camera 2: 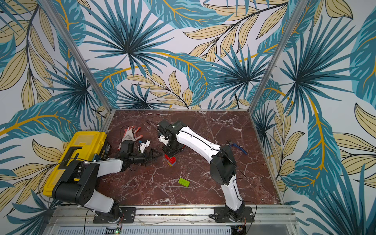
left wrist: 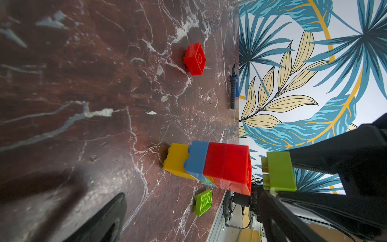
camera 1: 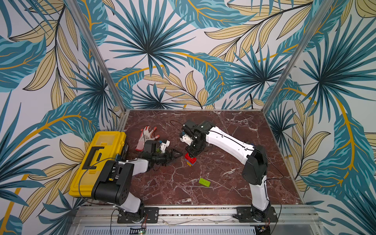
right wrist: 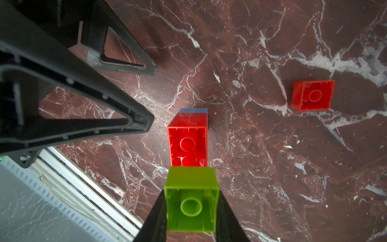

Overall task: Assemble a carrot with lego
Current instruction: Assemble the lego brick with the lego brick.

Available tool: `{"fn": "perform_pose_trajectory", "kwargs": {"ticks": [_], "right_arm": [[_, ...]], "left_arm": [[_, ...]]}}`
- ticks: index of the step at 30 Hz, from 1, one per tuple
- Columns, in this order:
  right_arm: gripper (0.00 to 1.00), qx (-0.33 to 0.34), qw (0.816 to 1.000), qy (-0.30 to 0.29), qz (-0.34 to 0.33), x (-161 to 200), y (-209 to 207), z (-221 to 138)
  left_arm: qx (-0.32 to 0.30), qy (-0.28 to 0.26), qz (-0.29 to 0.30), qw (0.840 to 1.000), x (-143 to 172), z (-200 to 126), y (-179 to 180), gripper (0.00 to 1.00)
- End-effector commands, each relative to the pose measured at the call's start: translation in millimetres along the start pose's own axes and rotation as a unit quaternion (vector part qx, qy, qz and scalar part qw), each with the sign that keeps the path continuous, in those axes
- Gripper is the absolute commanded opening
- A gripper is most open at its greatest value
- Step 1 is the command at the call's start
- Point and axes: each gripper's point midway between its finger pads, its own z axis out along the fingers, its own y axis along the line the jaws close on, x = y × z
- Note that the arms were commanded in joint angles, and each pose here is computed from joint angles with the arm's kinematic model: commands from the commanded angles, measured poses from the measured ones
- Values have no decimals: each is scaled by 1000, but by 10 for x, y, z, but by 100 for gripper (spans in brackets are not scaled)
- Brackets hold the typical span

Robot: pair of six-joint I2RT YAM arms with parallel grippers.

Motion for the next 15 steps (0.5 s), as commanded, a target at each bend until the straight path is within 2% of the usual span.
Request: {"fn": "perform_pose_trajectory", "kwargs": {"ticks": [1, 15], "right_arm": [[26, -4, 1000, 20, 5, 39, 21, 169], [26, -10, 999, 28, 14, 41, 32, 274]], "left_arm": [[7, -5, 24, 1000, -93, 29, -77, 99], [10, 5, 20, 1000, -85, 75, -68, 99]]}}
